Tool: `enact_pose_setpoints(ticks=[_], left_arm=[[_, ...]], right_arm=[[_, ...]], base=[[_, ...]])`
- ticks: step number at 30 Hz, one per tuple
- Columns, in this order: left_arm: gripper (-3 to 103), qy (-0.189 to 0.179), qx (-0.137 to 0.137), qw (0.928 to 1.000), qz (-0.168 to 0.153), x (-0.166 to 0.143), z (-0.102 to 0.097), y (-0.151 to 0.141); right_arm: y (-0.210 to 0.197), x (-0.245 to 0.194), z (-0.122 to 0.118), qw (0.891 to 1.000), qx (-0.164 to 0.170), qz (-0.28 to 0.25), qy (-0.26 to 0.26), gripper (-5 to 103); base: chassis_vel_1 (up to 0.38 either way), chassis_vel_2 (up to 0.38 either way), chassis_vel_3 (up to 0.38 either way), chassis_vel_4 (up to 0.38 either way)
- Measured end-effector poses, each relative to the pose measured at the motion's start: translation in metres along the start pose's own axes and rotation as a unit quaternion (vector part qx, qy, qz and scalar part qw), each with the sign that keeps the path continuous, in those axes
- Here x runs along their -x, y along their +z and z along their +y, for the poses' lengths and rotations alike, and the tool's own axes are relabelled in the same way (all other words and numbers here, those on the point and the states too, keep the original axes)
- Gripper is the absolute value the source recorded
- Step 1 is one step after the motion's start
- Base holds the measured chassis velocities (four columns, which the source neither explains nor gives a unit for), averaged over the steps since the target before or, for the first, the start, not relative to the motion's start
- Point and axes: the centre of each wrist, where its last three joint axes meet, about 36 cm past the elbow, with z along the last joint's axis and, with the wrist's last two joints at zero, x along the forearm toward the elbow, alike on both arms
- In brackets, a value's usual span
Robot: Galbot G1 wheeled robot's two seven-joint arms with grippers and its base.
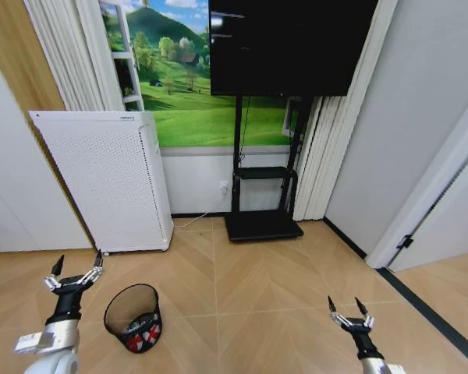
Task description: Pick up the trash bin and place the garbage on the floor into it.
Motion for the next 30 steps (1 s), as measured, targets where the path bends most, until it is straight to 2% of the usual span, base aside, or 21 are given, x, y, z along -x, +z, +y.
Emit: enact_pose_setpoints(ticks=[7, 22, 30], left_arm=[[100, -0.005, -0.006, 1.0000, 0.001, -0.006, -0.007, -0.010], [100, -0.011, -0.010, 0.9999, 0.007, -0.010, -0.014, -0.011], [100, -0.013, -0.016, 0.9998, 0.009, -0.009, -0.017, -0.012]], right_arm=[[0.000, -0.001, 0.004, 1.000, 0.004, -0.002, 0.001, 100], [0.006, -0.007, 0.017, 1.000, 0.011, -0.002, 0.002, 100], [0.008, -0.009, 0.016, 1.000, 0.009, -0.002, 0.003, 100]], base=[[0.000, 0.000, 0.000, 0.000], [0.000, 0.000, 0.000, 0.000], [0.000, 0.000, 0.000, 0.000]])
